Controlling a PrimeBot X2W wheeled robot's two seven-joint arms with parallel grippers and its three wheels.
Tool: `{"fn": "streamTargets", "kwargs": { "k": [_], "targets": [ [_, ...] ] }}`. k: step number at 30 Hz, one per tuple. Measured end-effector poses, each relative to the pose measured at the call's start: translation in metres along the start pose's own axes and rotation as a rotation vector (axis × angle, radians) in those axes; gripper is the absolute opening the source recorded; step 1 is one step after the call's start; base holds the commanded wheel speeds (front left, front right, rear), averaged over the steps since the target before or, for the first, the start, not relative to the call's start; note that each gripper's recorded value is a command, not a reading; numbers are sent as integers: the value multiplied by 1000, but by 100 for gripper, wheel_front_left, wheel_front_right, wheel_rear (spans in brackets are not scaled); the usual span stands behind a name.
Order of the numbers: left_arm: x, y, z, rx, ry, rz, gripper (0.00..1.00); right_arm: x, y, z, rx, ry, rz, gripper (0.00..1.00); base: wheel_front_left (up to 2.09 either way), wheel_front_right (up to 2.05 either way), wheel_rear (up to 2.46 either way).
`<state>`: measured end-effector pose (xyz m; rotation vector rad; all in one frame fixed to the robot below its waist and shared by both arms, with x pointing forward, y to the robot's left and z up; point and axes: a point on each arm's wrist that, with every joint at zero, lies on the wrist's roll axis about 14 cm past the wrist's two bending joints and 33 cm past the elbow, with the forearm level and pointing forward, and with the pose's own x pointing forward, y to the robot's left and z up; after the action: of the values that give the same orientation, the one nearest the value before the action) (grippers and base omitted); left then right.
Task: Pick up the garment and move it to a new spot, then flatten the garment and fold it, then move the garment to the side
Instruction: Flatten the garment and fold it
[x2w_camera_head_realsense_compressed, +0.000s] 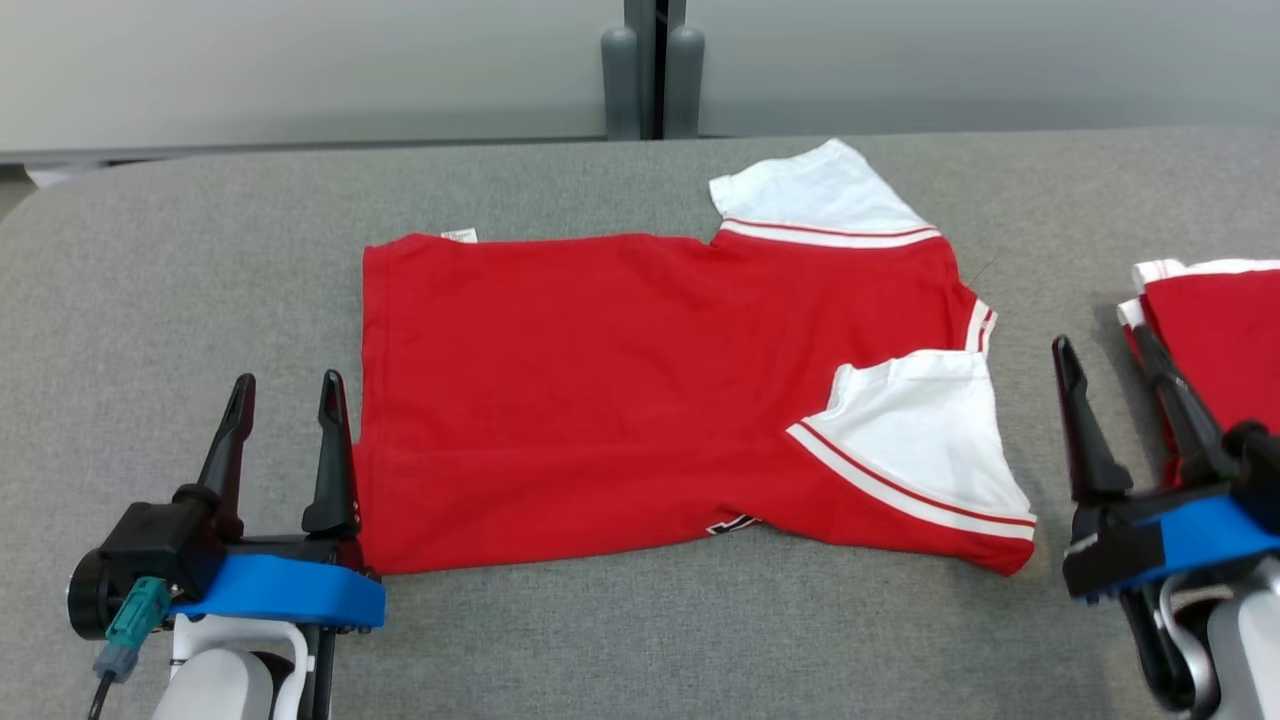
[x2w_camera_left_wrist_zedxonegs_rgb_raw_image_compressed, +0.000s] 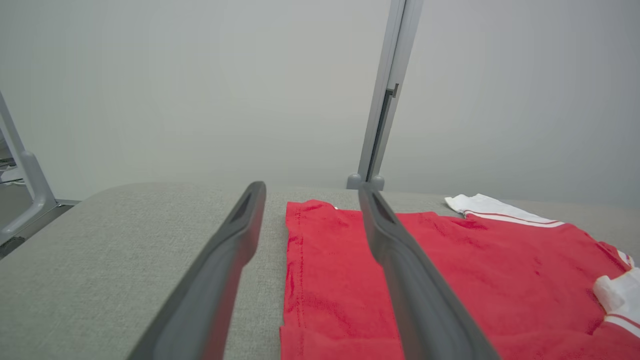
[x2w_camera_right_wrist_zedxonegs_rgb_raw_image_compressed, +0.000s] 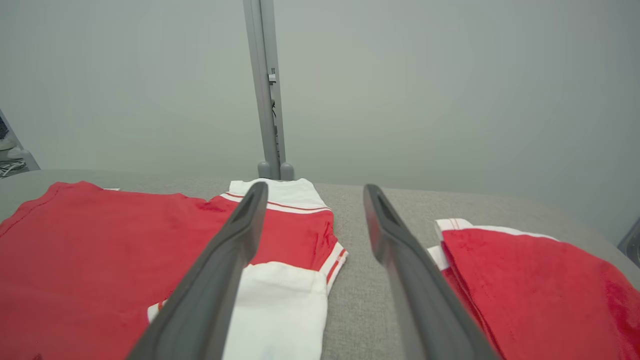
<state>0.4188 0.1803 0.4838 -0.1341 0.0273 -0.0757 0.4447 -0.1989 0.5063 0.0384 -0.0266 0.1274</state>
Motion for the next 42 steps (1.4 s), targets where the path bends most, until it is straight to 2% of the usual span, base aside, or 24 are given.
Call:
{"fn": "streamTargets", "kwargs": {
  "k": [4, 12, 26, 31, 36, 42],
  "targets": [
    [-6, -3, 12, 36, -42, 0, 100, -23, 4, 11, -4, 3, -23, 100, 0, 0, 0],
    [-27, -4, -10, 73, 49, -2, 100, -57, 13, 8, 33, 53, -59, 100, 0, 0, 0],
    [-30, 1, -20, 74, 103, 12, 100, -58, 20, 2, 48, 88, -49, 100, 0, 0, 0],
    [-39, -1, -64, 38, 282, 7, 100, -62, 19, -36, 62, 219, -55, 100, 0, 0, 0],
    [-60, 1, -116, -64, 482, 40, 100, -78, 19, -95, 108, 403, -69, 100, 0, 0, 0],
    [-65, 6, -141, -123, 590, 49, 100, -76, 16, -130, 141, 498, -82, 100, 0, 0, 0]
  ]
}}
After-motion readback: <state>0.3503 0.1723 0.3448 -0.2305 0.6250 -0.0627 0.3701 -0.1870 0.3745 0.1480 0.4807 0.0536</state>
